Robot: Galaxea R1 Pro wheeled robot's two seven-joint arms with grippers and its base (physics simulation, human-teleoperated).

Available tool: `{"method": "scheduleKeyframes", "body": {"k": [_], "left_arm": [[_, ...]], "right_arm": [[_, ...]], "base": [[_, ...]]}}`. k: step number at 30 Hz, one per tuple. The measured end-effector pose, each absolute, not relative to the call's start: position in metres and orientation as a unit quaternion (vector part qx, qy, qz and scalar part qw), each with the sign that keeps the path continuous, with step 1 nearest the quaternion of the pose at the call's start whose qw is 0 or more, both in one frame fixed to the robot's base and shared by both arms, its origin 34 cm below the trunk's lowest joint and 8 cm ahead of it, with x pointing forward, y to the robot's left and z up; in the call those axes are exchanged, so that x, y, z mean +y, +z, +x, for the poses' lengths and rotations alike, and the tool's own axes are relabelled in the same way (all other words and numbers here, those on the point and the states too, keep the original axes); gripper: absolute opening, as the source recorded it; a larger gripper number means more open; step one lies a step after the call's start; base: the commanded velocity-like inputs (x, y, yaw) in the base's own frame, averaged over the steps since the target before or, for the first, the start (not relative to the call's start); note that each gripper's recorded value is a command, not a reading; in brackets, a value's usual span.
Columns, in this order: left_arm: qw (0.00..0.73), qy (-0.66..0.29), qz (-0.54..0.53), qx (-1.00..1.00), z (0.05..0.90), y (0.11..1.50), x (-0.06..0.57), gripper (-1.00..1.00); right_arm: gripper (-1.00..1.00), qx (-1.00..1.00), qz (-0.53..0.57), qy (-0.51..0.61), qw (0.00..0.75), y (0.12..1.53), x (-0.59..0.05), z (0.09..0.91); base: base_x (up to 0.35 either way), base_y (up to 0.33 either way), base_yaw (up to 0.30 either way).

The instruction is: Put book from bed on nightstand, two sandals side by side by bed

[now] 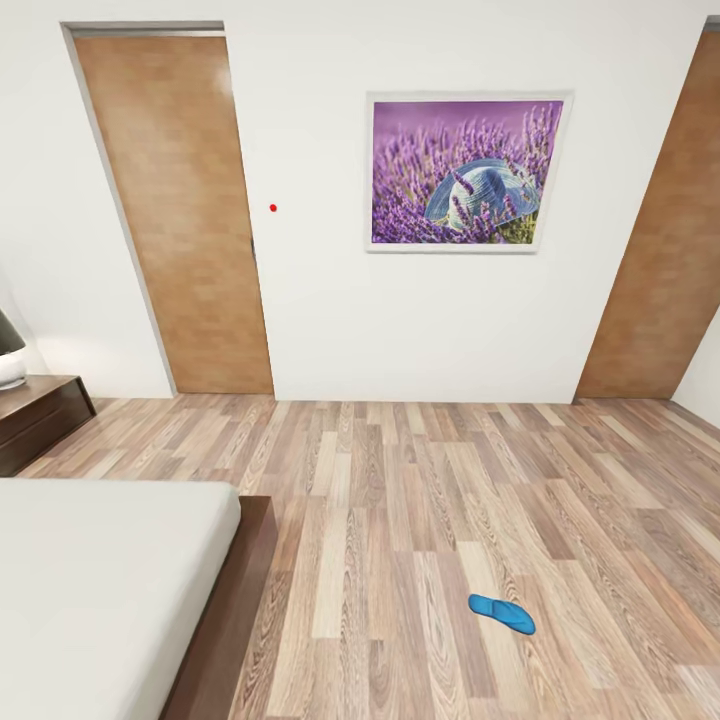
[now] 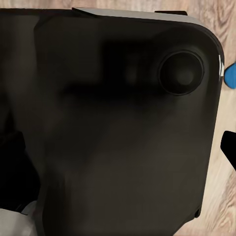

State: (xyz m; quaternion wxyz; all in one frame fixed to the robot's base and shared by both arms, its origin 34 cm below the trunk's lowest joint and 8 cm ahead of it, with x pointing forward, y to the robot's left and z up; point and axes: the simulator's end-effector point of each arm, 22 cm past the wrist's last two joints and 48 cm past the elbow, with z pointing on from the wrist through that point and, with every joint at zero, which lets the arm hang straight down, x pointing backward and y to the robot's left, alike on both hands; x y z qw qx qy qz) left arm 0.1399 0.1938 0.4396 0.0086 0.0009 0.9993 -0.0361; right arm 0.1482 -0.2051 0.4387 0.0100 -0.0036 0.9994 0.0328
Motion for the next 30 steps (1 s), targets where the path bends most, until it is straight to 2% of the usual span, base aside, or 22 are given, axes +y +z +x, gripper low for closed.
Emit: {"method": "scheduleKeyframes", "body": {"k": [12, 30], "left_arm": [[0.008, -0.036, 0.001, 0.999, 0.1396, 0.4396, 0.1934, 1.00], [0.009, -0.036, 0.001, 0.999, 0.1399, 0.4396, 0.1933, 1.00]], "right_arm": [[1.00, 0.999, -0.004, 0.033, 0.010, 0.4388, -0.2046, 0.1482], [1.00, 0.999, -0.004, 0.033, 0.010, 0.4388, -0.2041, 0.1482]], "base": [[0.174, 0.000, 0.000], [0.085, 0.000, 0.000]]}}
